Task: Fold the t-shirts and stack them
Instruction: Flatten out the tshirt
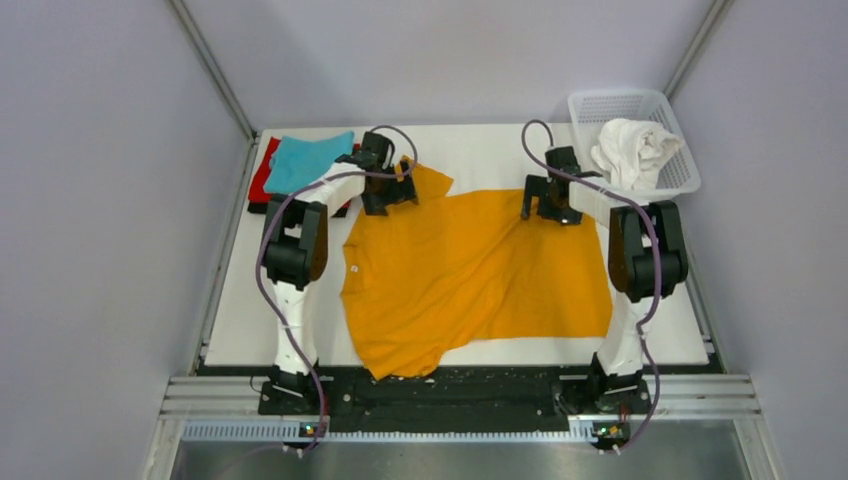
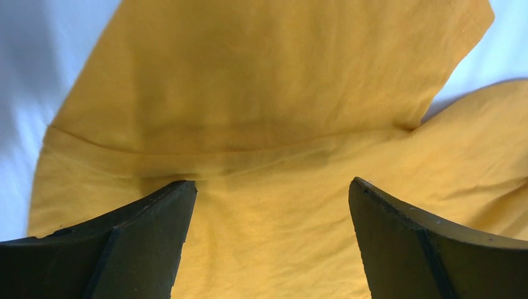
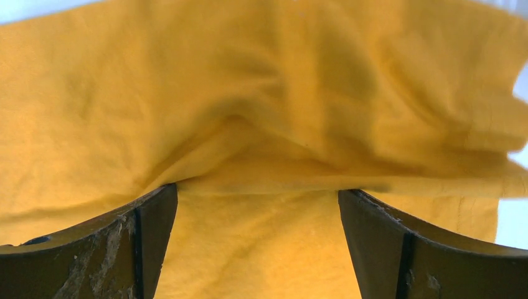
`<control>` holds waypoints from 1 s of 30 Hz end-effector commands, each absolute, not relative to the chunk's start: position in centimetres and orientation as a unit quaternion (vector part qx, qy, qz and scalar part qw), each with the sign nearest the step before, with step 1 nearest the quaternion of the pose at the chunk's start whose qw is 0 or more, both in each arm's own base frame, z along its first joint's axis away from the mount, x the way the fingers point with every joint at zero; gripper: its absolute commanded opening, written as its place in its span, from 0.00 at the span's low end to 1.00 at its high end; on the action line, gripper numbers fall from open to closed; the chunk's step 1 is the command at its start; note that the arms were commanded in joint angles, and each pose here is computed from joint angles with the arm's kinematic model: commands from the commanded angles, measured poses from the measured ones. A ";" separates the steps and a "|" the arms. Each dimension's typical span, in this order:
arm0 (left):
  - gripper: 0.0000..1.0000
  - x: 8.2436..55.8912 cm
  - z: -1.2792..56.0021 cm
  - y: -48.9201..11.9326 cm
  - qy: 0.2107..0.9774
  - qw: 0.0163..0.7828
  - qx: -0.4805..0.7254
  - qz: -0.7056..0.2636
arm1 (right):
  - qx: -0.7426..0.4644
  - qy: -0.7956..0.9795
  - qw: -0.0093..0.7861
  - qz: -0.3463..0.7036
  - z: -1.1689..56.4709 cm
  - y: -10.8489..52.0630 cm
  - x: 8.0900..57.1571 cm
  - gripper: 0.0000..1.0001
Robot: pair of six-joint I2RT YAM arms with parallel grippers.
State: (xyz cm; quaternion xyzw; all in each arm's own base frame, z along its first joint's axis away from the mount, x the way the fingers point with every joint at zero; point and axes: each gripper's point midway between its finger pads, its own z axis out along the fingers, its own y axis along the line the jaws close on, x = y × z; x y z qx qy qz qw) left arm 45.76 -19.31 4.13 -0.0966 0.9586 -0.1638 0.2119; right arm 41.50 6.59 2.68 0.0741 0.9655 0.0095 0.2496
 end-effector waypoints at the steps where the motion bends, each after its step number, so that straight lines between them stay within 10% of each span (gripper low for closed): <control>1: 0.99 50.2 1.5 -14.9 0.963 0.221 -0.107 -0.116 | 0.060 0.959 0.276 0.020 2.3 7.8 46.4 0.99; 12: 0.99 60.2 3.7 -13.9 0.934 0.295 -0.109 -0.166 | 0.015 0.959 0.281 -0.024 1.6 7.2 54.9 0.99; 30: 0.99 66.5 13.2 -19.4 0.851 0.453 -0.016 -0.266 | 0.036 0.940 0.339 0.004 9.6 6.5 52.5 0.99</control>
